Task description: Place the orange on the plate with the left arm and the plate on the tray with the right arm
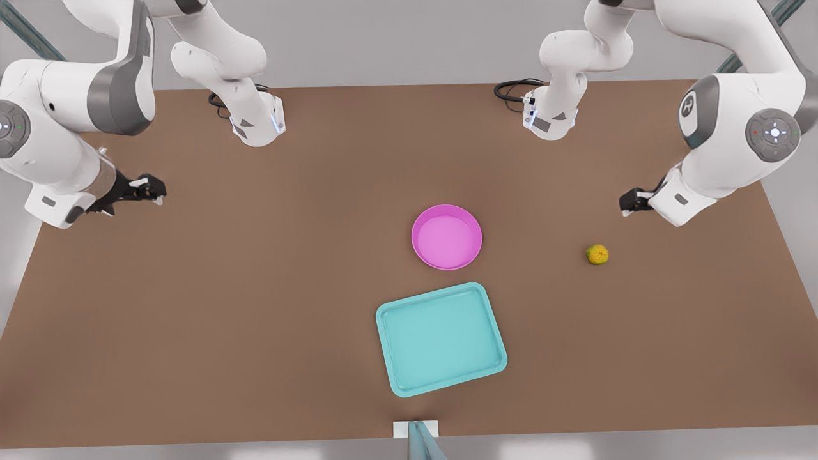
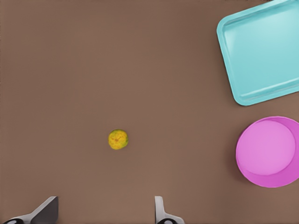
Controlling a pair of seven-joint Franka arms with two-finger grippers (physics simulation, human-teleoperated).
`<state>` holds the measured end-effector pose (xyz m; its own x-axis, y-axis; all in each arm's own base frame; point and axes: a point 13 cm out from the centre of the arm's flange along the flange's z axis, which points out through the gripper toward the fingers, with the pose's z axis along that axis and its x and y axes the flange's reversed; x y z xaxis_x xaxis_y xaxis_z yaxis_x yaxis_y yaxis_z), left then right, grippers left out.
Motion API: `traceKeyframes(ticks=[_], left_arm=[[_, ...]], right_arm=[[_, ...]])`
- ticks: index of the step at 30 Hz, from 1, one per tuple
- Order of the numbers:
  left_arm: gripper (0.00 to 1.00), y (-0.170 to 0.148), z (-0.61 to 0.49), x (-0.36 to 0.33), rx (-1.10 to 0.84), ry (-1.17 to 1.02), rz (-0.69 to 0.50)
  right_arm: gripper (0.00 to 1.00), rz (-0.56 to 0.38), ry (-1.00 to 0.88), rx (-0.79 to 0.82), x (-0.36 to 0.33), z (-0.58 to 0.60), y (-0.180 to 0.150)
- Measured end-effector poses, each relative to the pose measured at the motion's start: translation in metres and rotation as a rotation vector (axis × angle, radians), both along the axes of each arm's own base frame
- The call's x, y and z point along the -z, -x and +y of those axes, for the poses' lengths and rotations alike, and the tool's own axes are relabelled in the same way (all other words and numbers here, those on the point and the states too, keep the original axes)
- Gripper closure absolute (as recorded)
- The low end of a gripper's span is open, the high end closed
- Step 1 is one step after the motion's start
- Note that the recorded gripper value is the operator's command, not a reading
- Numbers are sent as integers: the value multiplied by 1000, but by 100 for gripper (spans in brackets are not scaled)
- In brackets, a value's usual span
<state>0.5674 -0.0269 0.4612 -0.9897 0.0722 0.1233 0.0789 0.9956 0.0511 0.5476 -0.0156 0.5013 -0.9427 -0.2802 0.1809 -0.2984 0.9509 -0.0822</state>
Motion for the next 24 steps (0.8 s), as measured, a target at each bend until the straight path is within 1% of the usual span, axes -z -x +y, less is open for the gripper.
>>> traceKeyframes(ticks=[2,4,5,7,8,9,10,13,18,24], left_arm=[[0,-5,-1,21,0,-2,33],[0,-14,-13,92,19,-6,150],[0,-10,-17,143,26,-10,224],[0,19,-8,243,18,-19,334],[0,31,3,282,4,-21,352],[0,39,12,309,-10,-22,347],[0,41,20,330,-21,-20,326],[0,35,47,367,-62,-14,239],[0,8,56,384,-70,-7,112],[0,5,64,392,-77,-10,71]], right_arm=[[0,-24,-6,-23,1,3,-8],[0,-40,-11,-41,2,6,-14],[0,-47,-13,-48,2,6,-16],[0,-56,-15,-60,3,6,-20],[0,-55,-16,-65,5,5,-22],[0,-57,-17,-69,6,5,-23],[0,-59,-17,-74,7,5,-25],[0,-66,-18,-88,7,5,-28],[0,-72,-19,-107,8,5,-31],[0,-75,-19,-123,8,5,-33]])
